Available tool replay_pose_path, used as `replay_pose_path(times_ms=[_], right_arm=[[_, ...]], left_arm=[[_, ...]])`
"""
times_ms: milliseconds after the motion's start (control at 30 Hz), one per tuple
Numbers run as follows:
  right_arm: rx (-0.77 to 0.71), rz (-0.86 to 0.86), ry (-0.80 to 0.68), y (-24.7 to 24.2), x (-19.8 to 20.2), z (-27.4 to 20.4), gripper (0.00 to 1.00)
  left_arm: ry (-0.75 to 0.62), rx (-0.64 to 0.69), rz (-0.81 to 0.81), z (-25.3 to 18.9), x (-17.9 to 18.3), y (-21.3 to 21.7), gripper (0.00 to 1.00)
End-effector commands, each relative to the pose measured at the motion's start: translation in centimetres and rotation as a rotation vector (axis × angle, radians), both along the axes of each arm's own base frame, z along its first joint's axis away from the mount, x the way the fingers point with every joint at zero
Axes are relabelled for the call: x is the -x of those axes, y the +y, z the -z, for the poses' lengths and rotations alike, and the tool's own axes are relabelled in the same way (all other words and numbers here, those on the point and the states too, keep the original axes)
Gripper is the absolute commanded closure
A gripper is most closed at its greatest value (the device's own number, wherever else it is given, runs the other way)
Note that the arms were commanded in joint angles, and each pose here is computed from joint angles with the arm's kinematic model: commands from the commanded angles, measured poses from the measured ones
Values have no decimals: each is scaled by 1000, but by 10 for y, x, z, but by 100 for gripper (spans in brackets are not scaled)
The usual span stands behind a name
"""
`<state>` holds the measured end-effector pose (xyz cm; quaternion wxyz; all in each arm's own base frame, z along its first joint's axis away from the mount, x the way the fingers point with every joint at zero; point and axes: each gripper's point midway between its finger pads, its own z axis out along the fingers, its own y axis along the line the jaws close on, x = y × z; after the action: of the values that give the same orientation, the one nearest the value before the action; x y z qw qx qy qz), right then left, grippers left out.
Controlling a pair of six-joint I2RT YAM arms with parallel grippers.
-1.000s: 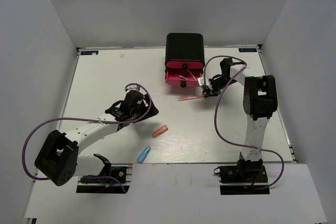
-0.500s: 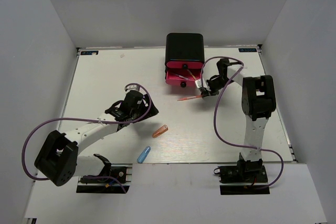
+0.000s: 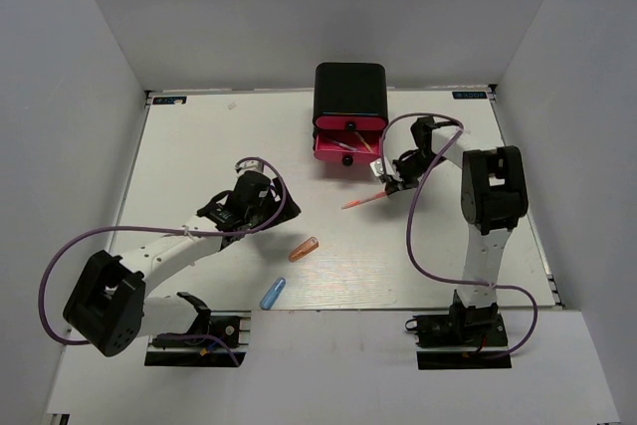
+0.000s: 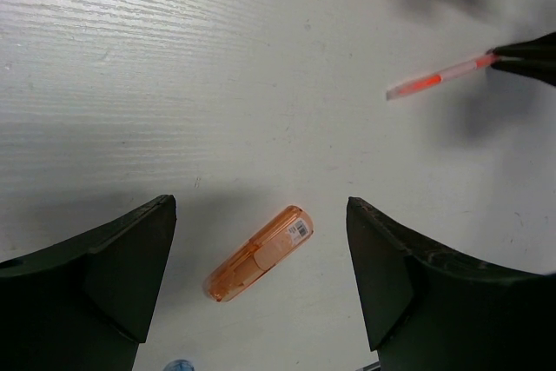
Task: Sort the stationery into containers
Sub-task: Pick up the pen from the center of the board.
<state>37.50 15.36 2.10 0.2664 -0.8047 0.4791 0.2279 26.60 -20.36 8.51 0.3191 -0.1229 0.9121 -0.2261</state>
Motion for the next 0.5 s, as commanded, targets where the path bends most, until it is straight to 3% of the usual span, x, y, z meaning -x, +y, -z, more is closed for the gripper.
replay_pose_path(times_ms=[0, 267, 467], right_arm=[[-33, 27, 108, 1, 35, -20, 100], [-209, -23, 35, 28, 69, -106, 100], [-386, 138, -35, 58, 29, -186, 100]], left_arm=[[-37, 8, -7, -10, -2, 3, 11], [-41, 18, -1, -13, -1, 2, 11], [-41, -33, 52, -8, 3, 5, 11]])
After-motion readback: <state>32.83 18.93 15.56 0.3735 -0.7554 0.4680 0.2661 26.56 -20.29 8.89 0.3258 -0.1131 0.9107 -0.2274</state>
